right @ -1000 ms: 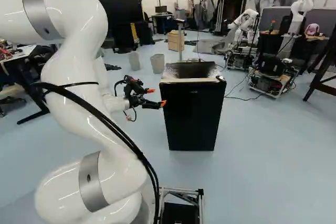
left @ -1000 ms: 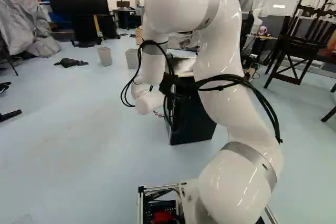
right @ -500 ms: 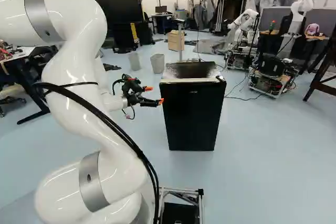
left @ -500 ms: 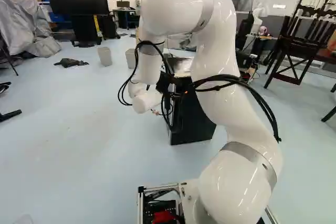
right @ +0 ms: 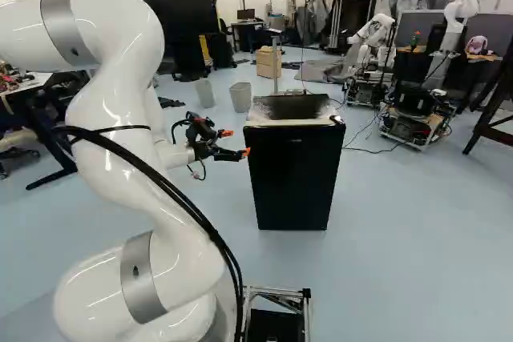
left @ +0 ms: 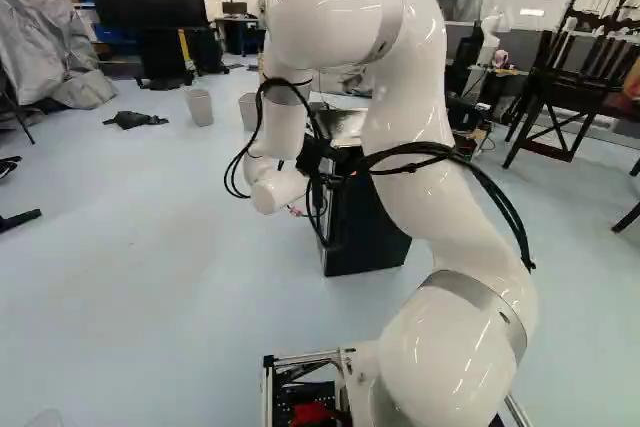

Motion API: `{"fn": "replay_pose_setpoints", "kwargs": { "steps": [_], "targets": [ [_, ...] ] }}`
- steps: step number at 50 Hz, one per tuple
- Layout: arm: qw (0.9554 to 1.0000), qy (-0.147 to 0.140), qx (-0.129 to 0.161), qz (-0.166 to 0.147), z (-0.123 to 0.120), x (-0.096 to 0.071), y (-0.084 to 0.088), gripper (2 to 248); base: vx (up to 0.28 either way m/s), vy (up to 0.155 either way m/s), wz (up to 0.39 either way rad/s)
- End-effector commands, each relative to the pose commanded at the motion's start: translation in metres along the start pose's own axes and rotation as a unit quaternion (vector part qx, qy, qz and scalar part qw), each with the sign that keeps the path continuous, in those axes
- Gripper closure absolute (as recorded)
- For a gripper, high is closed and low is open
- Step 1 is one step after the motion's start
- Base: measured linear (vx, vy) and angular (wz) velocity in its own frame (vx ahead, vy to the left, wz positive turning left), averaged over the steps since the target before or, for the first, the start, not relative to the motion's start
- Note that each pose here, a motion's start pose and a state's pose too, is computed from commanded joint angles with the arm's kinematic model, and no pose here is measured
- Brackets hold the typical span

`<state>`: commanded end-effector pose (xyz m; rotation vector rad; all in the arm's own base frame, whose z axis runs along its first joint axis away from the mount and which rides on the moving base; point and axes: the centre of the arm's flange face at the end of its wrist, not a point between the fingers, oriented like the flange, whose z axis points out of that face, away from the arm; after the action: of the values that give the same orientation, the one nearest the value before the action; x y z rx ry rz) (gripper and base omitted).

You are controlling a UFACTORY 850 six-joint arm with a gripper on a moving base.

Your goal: Grab a drink from the fridge

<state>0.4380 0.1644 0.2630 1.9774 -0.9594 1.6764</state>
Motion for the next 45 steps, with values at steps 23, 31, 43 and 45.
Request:
{"fn": "replay_pose_setpoints", "kwargs": {
  "steps": [23, 31, 43, 45],
  "targets": [
    [0.9998, 0.016, -0.012, 0.008, 0.005, 0.002, -0.005, 3, 0.0, 0.0, 0.0],
    [0.9995, 0.022, -0.017, 0.012, 0.008, 0.003, -0.008, 3, 0.0, 0.0, 0.0],
    [0.9991, 0.029, -0.024, 0.018, 0.013, 0.004, -0.012, 3, 0.0, 0.0, 0.0],
    [0.9991, 0.03, -0.024, 0.019, 0.013, 0.004, -0.013, 3, 0.0, 0.0, 0.0]
  ]
}}
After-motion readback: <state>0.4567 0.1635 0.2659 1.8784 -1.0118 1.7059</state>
